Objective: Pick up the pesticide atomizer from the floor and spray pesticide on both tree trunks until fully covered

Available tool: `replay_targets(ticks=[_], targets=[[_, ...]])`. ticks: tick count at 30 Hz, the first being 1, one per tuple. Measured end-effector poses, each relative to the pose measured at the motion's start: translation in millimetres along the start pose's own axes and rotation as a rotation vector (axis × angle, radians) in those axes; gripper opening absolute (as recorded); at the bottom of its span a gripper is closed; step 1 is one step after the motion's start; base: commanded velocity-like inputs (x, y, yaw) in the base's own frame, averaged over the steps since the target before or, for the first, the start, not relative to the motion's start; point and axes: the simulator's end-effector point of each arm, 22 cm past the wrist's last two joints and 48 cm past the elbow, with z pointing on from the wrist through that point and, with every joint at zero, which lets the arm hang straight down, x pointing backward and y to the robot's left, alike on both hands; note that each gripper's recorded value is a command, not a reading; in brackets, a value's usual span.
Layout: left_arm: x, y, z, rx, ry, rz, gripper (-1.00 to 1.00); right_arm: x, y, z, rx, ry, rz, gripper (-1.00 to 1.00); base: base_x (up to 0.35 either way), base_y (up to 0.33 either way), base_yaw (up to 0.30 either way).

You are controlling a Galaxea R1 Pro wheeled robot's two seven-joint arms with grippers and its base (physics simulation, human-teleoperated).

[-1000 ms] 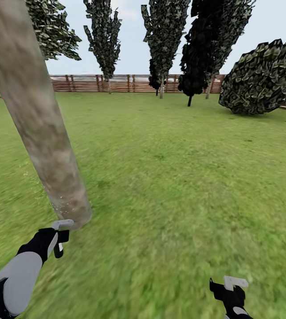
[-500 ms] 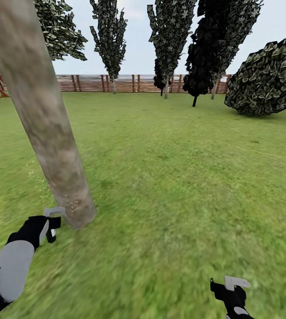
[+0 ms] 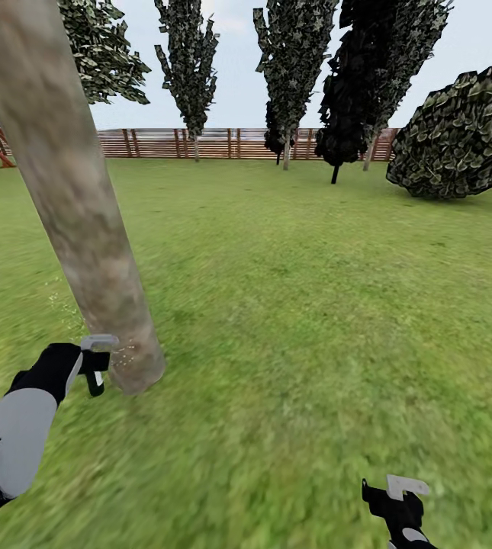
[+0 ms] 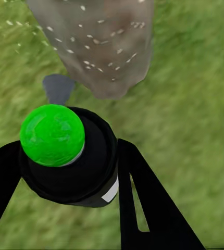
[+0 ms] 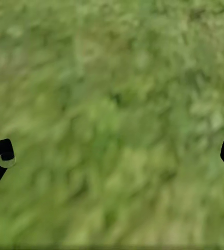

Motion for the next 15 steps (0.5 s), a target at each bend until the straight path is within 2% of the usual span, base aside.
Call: replay_targets(ticks=[4,6,9,15], targets=[[-13,9,-6.5,0.005,-0.020,0.004,-1.00,0,0,0.0,0.000,0.000,0.000,1.00,-0.008,-0.009,0.000],[-13,12,-9.5,0.000,-0.003,-0.006,-1.00,0,0,0.1,0.001,0.000,0.000,1.00,-0.100,-0.193,0.000],[-18,9,-15.1,0.030,0.002,-0.020,-1.00,0,0,0.0,0.001,0.000,0.000,1.00,-0.029,-0.152,0.003],[-31,10,-20.3,0.033,-0.019,-0.026,-1.00,0,1,-0.2,-0.001,0.000,0.000,1.00,-0.002,-0.011,0.230]])
